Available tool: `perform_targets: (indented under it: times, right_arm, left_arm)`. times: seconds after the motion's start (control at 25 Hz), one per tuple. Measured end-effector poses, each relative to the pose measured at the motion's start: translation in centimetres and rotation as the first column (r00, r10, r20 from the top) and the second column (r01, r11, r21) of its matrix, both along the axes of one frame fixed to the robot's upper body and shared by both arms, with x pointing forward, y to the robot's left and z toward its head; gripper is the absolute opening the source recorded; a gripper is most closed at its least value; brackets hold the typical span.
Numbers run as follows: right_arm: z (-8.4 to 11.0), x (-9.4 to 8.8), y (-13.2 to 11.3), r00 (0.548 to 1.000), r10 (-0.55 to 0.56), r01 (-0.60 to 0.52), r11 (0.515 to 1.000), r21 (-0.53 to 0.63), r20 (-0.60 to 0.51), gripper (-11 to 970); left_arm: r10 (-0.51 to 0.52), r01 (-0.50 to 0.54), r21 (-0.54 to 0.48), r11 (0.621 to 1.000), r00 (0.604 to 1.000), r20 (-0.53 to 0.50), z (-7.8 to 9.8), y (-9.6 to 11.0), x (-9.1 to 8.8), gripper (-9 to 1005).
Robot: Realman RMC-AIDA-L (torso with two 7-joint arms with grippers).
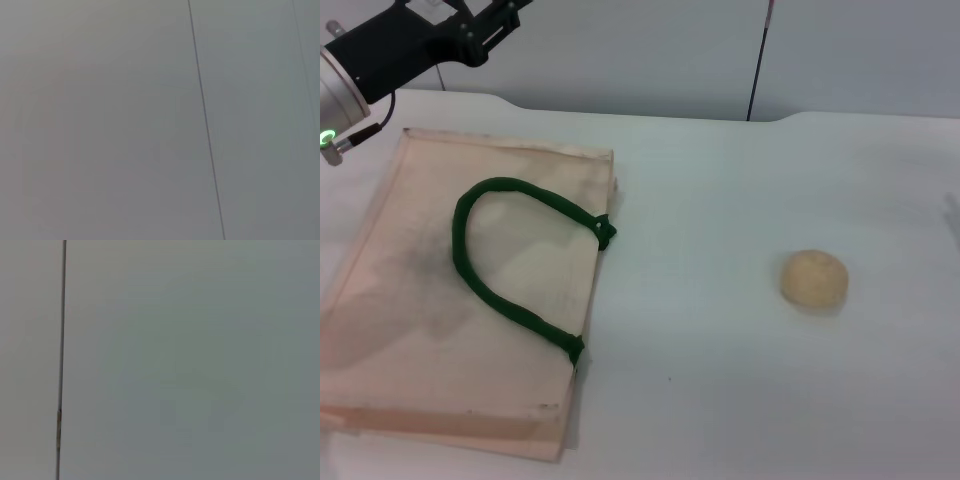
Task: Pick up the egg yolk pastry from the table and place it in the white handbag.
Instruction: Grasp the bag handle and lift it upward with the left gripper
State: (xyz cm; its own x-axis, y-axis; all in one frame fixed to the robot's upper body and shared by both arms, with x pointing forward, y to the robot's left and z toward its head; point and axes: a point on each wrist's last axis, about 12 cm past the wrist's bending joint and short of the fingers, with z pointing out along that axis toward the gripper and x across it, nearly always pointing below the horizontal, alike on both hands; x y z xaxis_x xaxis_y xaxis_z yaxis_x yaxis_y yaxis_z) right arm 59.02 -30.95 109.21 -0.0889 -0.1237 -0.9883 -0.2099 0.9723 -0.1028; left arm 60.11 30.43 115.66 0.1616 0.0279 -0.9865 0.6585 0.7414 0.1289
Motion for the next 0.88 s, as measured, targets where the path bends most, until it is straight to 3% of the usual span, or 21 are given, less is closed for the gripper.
perform_targets:
  times: [0.48,0.88]
  right_arm:
    - [-0.3,-0.1,-0.1,1.000,-0.003,0.003,1.000,-0.004,-0.013,576]
    - [-0.2,-0.1,0.2,1.000,0.014,-0.014,1.000,0.003,-0.010,576]
  left_arm:
    - [0.012,-0.010,0.028,1.000,0.996,-0.089,0.3,-0.2,0.8,431]
    - [0.017,-0.014,0.042,0.999,0.996,-0.092,1.0,0.7,0.0,376]
